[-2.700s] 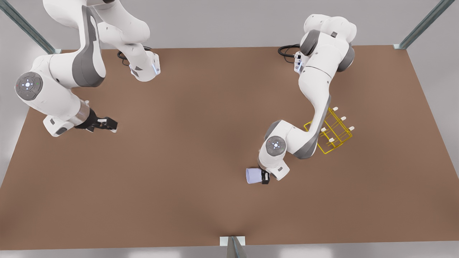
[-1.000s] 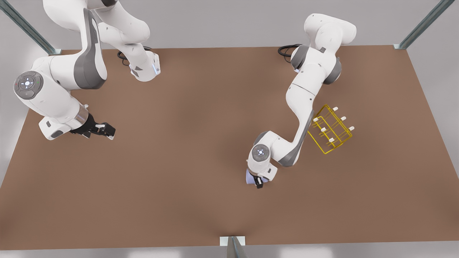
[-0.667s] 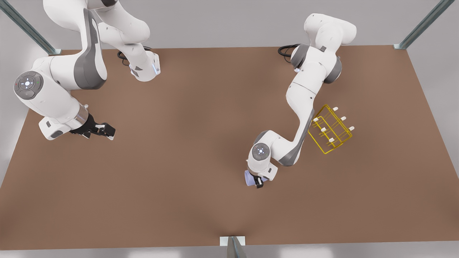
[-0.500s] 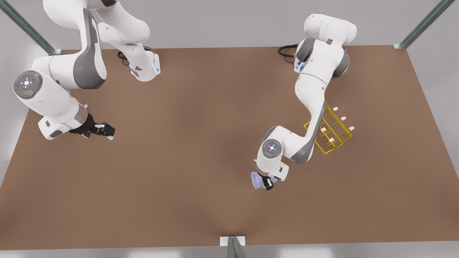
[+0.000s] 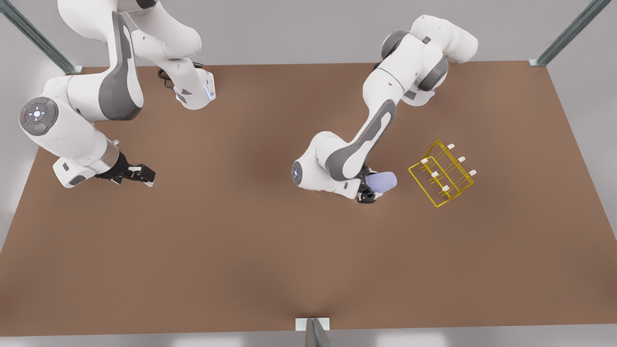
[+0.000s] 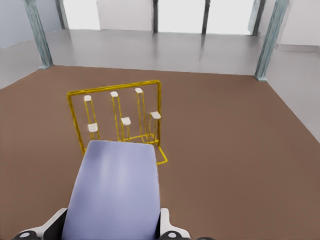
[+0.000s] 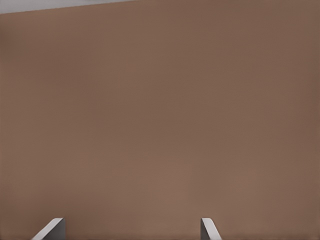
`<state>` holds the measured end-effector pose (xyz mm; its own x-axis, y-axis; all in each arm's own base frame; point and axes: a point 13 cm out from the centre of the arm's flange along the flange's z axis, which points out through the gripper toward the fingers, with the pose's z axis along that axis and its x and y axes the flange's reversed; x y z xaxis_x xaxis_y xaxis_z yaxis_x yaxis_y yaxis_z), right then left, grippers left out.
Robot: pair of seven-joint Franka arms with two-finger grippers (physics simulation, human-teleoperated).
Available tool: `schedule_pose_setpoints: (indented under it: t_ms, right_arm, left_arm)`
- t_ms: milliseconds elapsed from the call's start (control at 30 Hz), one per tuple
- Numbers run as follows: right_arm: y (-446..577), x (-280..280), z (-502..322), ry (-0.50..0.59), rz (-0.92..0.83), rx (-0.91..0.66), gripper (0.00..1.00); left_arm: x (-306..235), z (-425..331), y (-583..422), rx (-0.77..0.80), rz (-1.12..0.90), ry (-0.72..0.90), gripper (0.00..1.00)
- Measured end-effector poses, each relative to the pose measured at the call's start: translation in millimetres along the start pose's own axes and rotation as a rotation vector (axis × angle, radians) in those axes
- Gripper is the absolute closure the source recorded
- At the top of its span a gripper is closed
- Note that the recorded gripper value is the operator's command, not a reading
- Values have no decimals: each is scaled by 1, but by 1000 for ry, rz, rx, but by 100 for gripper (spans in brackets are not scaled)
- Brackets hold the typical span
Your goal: Place the cup on the cup holder
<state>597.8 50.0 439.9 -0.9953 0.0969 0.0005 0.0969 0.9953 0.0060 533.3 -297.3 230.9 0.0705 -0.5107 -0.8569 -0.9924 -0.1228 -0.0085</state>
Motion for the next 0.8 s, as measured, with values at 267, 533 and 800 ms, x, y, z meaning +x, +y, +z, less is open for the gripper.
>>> schedule_pose_setpoints:
  t_ms: [267,533,800]
  right_arm:
    - [2,-3,4,1,-2,0,0]
    - [10,3,-10,-8,-15,-5,0]
    - [10,4,-10,3,-15,-4,0]
  left_arm:
    - [-33,60,71,-126,33,-452,19]
    - [-43,91,86,-143,6,-609,19]
    - [-54,112,81,-118,-56,-685,19]
